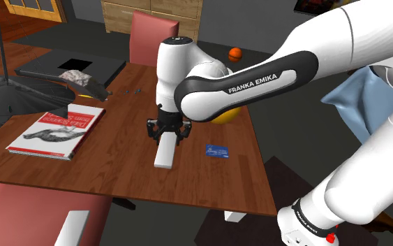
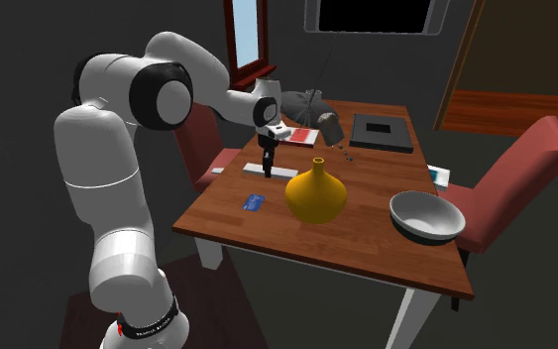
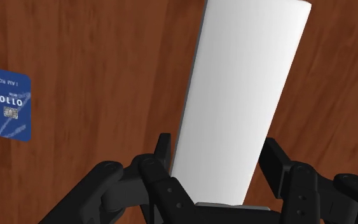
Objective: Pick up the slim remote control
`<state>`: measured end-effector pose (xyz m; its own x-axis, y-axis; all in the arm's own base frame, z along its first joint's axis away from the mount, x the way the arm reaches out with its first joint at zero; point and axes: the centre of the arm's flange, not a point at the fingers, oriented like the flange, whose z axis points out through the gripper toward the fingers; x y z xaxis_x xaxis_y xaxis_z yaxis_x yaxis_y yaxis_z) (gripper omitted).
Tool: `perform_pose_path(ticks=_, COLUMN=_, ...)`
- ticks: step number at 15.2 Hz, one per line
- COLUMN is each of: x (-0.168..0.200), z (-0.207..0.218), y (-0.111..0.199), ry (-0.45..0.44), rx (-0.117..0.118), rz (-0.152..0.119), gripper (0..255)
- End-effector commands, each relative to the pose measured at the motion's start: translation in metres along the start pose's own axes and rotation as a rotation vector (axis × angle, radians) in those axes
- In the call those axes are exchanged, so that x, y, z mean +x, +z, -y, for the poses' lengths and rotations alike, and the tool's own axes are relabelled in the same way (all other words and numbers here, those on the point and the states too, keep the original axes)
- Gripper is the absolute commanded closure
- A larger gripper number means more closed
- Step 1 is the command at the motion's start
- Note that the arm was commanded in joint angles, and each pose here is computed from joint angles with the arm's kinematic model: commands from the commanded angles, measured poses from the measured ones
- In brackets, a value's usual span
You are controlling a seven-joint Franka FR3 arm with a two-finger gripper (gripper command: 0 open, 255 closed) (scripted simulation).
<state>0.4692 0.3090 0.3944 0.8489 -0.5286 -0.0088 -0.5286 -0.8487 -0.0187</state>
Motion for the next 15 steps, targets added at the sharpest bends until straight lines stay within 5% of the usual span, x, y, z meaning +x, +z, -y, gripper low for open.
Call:
perform_pose_path(ticks=1, x=0.0, z=0.0, y=-0.009, ry=0.0, rx=0.0, rz=0.0, gripper=255)
perform_pose_path(ticks=15, x=-0.001, z=0.001, y=-0.074, ry=0.0, rx=0.0, rz=0.0, gripper=255)
